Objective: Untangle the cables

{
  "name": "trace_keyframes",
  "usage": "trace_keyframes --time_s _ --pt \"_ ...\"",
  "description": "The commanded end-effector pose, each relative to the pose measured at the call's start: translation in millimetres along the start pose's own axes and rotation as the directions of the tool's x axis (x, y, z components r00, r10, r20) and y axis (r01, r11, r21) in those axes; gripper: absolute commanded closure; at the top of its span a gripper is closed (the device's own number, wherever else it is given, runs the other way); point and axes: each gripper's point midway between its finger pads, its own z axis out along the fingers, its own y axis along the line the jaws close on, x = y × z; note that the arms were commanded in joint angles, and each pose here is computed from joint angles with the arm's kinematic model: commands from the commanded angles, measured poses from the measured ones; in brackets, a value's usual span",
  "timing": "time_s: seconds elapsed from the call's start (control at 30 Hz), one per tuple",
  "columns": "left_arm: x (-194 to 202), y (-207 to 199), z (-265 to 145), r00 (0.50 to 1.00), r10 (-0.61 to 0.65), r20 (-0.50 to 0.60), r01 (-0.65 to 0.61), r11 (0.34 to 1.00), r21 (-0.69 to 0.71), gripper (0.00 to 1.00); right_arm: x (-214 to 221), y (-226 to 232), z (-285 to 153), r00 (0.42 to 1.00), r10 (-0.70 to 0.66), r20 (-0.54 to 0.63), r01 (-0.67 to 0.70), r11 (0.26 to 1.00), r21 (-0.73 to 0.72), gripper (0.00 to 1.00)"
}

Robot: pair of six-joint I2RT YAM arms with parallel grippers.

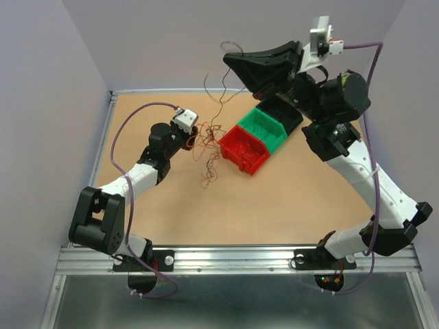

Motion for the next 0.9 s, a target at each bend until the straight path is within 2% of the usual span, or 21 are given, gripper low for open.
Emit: trace_keyframes --time_s 0.0,0.03,0.17,0.23,0.27,0.3,0.37,0.47,0.5,0.6,0.8,0.87 --pt "-7 46 -4 0.998 -0.047 0.036 0.05 0.993 -0.107 0.51 -39 7 11 0.996 0.007 0.094 -0.006 1.0 -0.011 0.99" --pt "-6 63 -7 0.997 -0.068 0.042 0.073 0.99 -0.124 0.52 -43 9 12 0.995 0.012 0.099 -0.01 1.0 -0.017 0.99" --pt "-9 65 -8 0.993 -0.102 0.058 0.107 0.991 -0.079 0.54 -41 10 11 0.995 0.017 0.098 -0.015 1.0 -0.02 0.99" --pt "-11 57 -14 0.992 -0.103 0.075 0.106 0.994 -0.031 0.48 -37 7 9 0.996 0.015 0.093 -0.015 1.0 -0.008 1.0" --pt "-27 46 -22 0.987 -0.087 0.132 0.08 0.995 0.058 0.38 -32 3 8 0.996 0.012 0.086 -0.013 1.0 0.012 0.99" --pt "-26 35 -28 0.986 -0.087 0.143 0.071 0.991 0.112 0.32 -29 2 6 0.997 0.009 0.082 -0.011 1.0 0.019 1.0" --pt "-49 7 -48 0.972 -0.048 0.231 -0.012 0.967 0.253 0.24 -18 -3 2 0.998 0.006 0.063 -0.008 0.999 0.043 1.0" --pt "-65 -23 -77 0.948 -0.001 0.32 -0.121 0.925 0.361 0.16 -8 -5 -5 0.999 0.009 0.052 -0.012 0.999 0.053 0.99" --pt "-69 -37 -87 0.938 0.007 0.346 -0.161 0.894 0.418 0.15 12 -8 -8 1.0 0.025 0.019 -0.026 0.998 0.059 1.0" --pt "-77 -63 -117 0.905 0.045 0.423 -0.274 0.822 0.5 0.14 31 -11 -13 0.999 0.041 0.001 -0.041 0.997 0.066 0.99" --pt "-95 -93 -158 0.848 0.067 0.525 -0.39 0.749 0.535 0.11 77 -19 -18 0.995 0.087 -0.054 -0.083 0.994 0.068 0.99" --pt "-96 -97 -160 0.843 0.068 0.534 -0.395 0.753 0.527 0.1 92 -22 -17 0.991 0.108 -0.073 -0.104 0.993 0.065 0.99"
